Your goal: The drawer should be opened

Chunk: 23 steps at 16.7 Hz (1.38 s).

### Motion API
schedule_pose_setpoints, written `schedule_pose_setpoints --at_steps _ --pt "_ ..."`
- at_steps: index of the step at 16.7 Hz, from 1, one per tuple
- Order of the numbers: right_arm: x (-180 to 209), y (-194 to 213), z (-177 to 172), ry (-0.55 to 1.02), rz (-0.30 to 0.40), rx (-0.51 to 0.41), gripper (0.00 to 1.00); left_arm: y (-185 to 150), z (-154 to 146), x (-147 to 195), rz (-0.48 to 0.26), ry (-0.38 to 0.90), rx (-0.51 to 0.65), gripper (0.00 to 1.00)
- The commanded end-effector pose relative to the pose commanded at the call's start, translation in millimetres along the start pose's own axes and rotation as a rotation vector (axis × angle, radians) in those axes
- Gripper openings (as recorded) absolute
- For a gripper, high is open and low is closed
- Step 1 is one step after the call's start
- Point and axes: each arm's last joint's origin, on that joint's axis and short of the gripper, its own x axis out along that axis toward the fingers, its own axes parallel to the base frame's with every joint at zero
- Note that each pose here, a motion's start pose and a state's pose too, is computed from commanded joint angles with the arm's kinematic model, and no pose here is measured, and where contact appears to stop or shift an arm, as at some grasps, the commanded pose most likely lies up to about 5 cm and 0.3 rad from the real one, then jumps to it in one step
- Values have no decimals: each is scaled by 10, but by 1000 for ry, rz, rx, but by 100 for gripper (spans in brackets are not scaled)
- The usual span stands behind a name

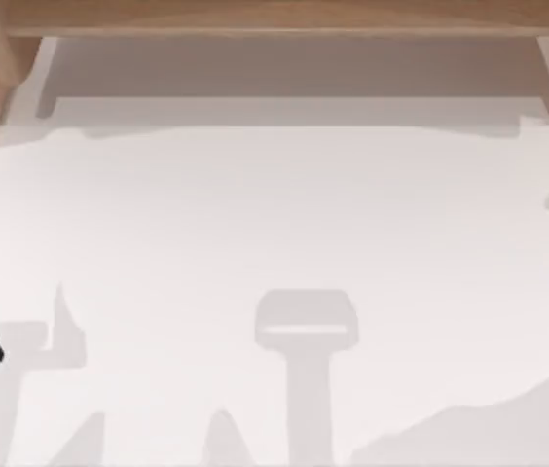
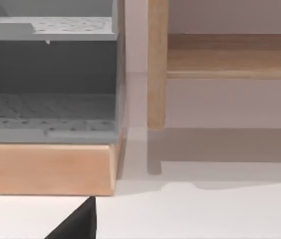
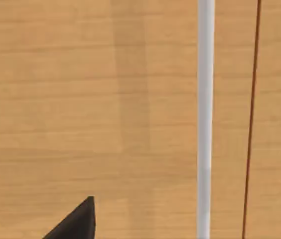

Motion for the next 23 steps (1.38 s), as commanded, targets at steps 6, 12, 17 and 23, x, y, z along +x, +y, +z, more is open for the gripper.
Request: schedule_pose_setpoints --at_steps 6,12,17,23 --pt "34 98 -30 0 -7 -53 100 0 0 0 0 0 0 100" --pt "185 97 -28 0 -7 -53 100 0 0 0 0 0 0 100" --pt "284 96 -30 0 -7 -53 100 0 0 0 0 0 0 100" --pt "284 96 -30 0 -7 -53 70 0 0 0 0 0 0 100"
